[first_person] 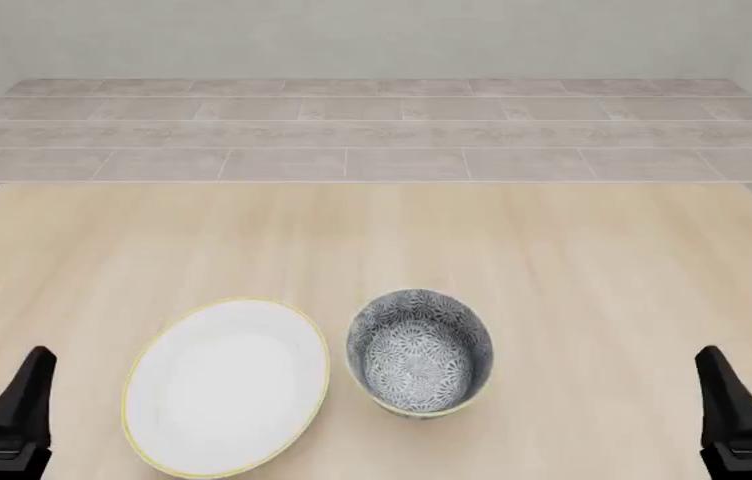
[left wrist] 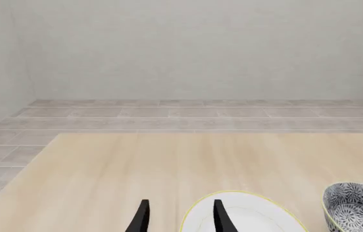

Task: Put the bowl on the plate.

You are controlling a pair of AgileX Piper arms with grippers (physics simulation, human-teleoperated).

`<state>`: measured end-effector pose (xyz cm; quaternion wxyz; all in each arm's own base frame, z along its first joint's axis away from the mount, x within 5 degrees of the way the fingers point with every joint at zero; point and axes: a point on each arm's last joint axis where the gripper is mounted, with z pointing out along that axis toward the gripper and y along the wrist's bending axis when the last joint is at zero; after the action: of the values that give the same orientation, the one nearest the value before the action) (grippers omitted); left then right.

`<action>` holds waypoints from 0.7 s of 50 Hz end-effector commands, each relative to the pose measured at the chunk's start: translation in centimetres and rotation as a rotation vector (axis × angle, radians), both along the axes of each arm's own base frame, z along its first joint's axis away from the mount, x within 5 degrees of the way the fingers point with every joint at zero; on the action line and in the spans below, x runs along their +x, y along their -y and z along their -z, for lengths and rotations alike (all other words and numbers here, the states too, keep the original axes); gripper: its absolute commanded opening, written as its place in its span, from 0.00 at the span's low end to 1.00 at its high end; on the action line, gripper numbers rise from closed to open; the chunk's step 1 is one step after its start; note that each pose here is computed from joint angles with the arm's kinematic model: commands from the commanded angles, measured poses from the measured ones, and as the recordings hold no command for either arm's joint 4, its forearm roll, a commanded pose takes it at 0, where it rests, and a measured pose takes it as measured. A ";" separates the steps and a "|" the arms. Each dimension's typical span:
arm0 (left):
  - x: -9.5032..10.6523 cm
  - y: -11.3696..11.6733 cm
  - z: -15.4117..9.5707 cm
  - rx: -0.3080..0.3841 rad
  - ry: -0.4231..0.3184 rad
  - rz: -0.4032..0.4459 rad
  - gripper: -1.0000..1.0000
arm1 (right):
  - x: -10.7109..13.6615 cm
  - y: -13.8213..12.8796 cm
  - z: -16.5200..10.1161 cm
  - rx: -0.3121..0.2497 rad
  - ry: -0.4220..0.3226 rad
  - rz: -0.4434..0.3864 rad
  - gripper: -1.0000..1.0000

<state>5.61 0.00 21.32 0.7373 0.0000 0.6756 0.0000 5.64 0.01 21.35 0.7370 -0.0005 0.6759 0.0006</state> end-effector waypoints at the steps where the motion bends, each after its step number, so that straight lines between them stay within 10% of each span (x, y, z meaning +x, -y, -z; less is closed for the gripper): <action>1: 0.0 0.0 0.0 0.000 0.000 0.000 1.00 | 0.2 0.0 -0.1 0.001 -0.005 -0.005 1.00; 20: 0.0 0.0 0.0 0.000 0.000 0.000 1.00 | 0.0 0.0 -1.2 -0.018 -0.003 -0.006 1.00; 35: 0.0 0.0 0.0 0.000 0.000 0.000 1.00 | 2.2 0.2 -8.7 0.079 -0.078 0.017 1.00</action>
<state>5.61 0.00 21.32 0.7373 0.0000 0.6756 0.0000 6.38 -0.09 26.18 0.7258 0.0205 0.6875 0.0118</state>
